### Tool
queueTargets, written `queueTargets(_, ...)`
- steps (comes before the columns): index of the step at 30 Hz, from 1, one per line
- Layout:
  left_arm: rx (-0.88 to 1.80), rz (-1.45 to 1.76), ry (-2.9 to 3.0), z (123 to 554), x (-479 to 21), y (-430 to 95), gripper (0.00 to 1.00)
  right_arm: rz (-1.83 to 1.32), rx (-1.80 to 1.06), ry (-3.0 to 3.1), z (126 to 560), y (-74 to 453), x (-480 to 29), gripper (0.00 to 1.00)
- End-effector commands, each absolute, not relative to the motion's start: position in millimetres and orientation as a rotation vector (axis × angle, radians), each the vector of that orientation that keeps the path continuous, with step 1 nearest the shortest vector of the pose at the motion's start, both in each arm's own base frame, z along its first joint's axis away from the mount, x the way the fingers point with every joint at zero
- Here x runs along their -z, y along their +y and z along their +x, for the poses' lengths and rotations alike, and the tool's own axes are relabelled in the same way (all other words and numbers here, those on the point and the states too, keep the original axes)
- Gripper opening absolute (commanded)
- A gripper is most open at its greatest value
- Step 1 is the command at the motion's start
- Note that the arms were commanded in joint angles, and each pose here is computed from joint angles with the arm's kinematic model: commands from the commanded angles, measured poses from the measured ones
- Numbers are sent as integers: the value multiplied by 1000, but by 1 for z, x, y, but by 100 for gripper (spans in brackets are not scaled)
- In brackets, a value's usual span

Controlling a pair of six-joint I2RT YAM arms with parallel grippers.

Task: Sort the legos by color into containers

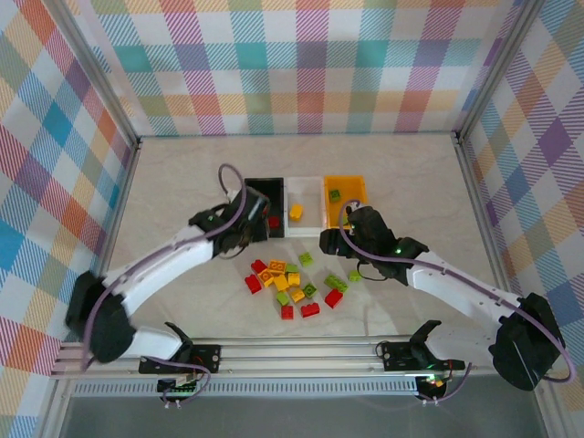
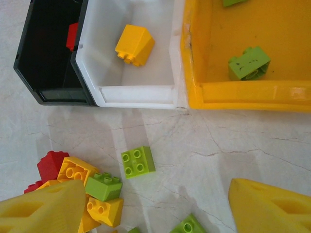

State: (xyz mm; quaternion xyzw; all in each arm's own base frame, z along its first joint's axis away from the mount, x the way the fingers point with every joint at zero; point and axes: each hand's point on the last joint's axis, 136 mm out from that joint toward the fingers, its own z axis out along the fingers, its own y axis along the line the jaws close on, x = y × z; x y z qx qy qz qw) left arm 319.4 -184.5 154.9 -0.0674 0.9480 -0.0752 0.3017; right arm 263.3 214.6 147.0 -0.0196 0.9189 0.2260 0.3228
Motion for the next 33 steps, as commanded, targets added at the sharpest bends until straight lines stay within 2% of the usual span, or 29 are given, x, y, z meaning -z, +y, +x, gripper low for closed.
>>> queueTargets(1, 114, -175, 2516, 357, -142, -181, 25, -33, -585, 2391, 261, 208, -154, 78)
queueTargets(6, 49, -221, 2515, 397, -125, -184, 25, -28, -589, 2396, 256, 204, -152, 78)
queueTargets(10, 10, -234, 2531, 414, -115, -186, 27, -25, -603, 2411, 251, 204, -147, 78)
queueTargets(11, -1, -235, 2537, 416, -114, -187, 30, -22, -604, 2417, 250, 203, -146, 79)
queueTargets(17, 122, -232, 2515, 414, -138, -202, 69, 26, -560, 2468, 242, 192, -132, 81)
queueTargets(20, 219, -200, 2455, 401, -173, -214, 87, 92, -513, 2506, 237, 181, -119, 81)
queueTargets(23, 312, -155, 2395, 380, -204, -226, 98, 177, -464, 2538, 231, 169, -104, 81)
queueTargets(29, 494, -118, 2368, 319, -217, -233, 100, 293, -345, 2604, 218, 146, -75, 81)
queueTargets(33, 539, -155, 2414, 277, -180, -218, 100, 260, -327, 2650, 214, 149, -60, 81)
